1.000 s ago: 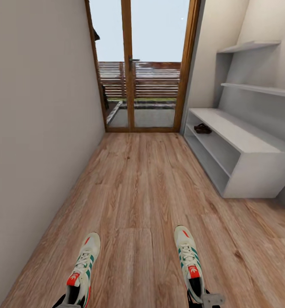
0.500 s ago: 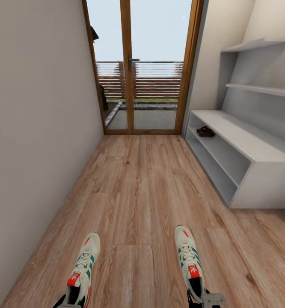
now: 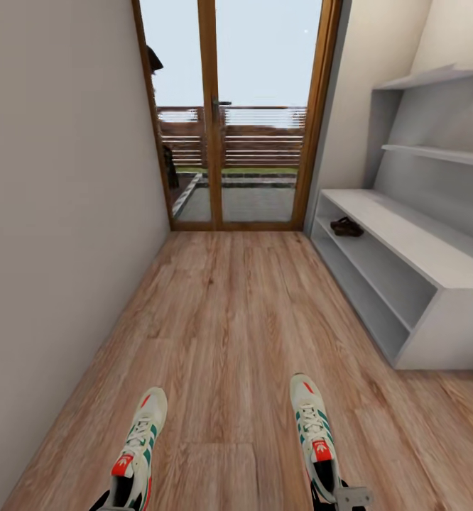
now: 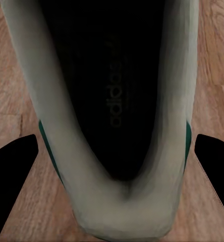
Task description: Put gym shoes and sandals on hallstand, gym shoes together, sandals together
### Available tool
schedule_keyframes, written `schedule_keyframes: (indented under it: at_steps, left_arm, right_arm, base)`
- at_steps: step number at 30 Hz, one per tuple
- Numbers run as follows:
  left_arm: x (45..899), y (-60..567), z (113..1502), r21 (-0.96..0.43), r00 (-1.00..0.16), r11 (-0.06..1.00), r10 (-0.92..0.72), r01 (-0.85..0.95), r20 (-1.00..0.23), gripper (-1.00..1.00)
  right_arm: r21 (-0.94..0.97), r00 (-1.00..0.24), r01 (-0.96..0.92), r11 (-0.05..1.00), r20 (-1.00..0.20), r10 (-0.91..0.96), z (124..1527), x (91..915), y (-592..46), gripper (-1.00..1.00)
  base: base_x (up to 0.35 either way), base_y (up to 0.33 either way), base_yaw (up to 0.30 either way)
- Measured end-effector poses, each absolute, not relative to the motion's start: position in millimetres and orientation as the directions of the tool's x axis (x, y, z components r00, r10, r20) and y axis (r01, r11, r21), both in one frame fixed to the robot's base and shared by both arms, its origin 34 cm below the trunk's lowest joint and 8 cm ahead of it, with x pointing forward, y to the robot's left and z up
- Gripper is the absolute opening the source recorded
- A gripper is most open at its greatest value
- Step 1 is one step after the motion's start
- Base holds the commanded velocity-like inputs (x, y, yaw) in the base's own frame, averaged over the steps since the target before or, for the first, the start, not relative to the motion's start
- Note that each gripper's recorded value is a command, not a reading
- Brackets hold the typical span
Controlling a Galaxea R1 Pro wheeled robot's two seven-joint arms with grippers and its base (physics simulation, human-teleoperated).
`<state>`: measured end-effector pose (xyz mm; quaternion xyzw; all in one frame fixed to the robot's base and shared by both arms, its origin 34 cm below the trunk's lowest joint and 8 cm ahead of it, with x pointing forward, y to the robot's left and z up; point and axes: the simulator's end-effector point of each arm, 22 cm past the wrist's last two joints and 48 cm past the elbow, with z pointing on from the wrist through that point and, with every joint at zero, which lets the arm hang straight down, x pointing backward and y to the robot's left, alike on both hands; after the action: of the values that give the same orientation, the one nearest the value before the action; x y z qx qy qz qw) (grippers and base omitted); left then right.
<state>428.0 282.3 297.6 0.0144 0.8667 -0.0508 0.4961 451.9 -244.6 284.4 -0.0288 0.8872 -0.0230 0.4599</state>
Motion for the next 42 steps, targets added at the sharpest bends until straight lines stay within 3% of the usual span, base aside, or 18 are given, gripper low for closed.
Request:
schedule_keyframes:
  at_steps: [42]
  left_arm:
    - [424.6, 281.6, 294.8, -0.080, -0.516, 0.994, -0.032, 0.071, -0.856, -1.00]
  right_arm:
    - [-0.068, -0.577, -0.026, 0.997, -0.814, -0.070, 284.1, 451.5, -245.0, -1.00]
  base:
    - [0.338, 0.016, -0.001]
